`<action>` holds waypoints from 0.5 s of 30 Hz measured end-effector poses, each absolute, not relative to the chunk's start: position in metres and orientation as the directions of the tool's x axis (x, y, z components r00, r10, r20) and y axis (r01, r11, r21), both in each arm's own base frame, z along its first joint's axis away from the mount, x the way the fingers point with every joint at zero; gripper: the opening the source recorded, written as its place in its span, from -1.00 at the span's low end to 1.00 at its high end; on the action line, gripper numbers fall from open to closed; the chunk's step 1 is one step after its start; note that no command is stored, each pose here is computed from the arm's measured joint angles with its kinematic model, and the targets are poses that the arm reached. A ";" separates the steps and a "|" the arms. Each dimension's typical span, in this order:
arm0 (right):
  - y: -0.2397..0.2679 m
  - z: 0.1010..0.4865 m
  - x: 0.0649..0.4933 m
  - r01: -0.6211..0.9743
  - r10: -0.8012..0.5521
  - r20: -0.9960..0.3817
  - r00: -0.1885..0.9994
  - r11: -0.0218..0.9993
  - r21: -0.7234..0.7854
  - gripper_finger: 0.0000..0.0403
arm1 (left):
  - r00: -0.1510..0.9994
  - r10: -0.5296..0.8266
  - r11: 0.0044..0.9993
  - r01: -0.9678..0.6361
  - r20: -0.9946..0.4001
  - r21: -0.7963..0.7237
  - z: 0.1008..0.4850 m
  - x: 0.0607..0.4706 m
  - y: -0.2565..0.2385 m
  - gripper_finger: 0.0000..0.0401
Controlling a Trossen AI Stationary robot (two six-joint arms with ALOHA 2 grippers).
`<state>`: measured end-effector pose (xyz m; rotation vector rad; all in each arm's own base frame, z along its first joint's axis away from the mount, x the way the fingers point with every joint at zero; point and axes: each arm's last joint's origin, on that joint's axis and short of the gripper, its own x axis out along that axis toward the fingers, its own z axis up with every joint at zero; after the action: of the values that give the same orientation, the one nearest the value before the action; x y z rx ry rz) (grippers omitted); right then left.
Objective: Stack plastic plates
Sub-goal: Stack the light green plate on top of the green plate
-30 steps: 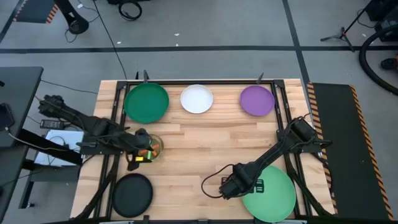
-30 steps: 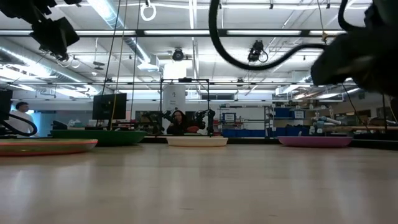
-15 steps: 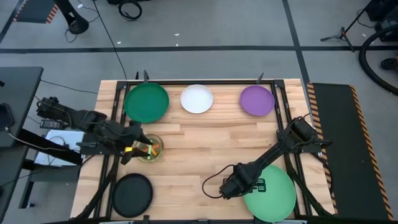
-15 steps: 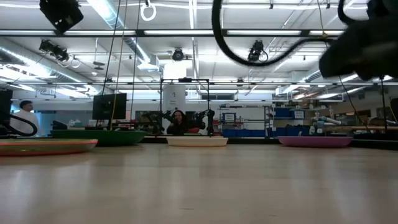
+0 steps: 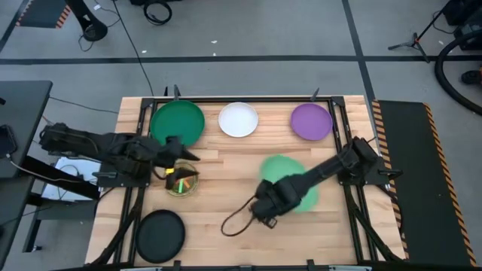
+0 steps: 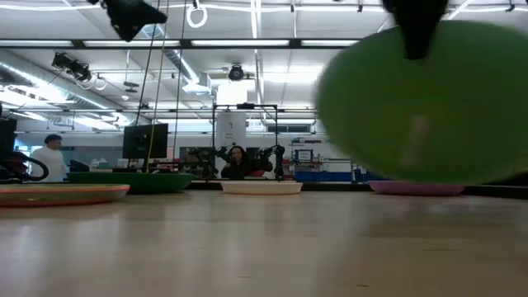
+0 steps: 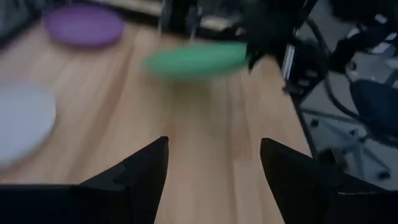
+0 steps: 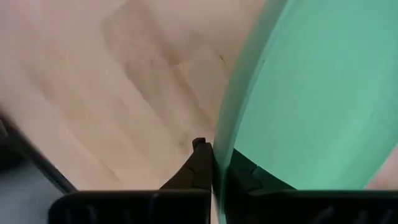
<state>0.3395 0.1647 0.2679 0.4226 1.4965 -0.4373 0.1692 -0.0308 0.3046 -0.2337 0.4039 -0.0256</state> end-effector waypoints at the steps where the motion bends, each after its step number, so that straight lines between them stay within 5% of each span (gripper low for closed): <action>1: 0.159 0.269 0.342 0.401 -0.012 -1.000 0.025 0.916 0.000 -0.91 | 0.928 -0.074 0.975 -0.010 -0.365 -0.223 0.306 0.173 -0.029 0.30; 4: 0.138 0.269 0.345 0.103 -0.015 -0.999 -0.038 0.995 -0.019 -0.90 | 0.940 -0.084 0.966 -0.005 -0.331 -0.260 0.311 0.183 -0.025 0.30; 8: 0.105 0.271 0.344 -0.134 -0.030 -0.988 -0.151 0.991 -0.009 -0.94 | 0.884 -0.086 0.943 -0.077 -0.459 -0.324 0.322 0.196 -0.016 0.30; 15: 0.047 0.318 0.333 -0.420 0.023 -0.999 0.024 0.907 0.011 -0.94 | 0.831 0.095 0.985 -0.158 -0.548 -0.070 0.366 0.239 -0.010 0.30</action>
<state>0.3328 0.0467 0.3178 -0.3252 1.5155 0.3523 0.2393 -0.0095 0.3659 -0.1144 0.5746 0.1345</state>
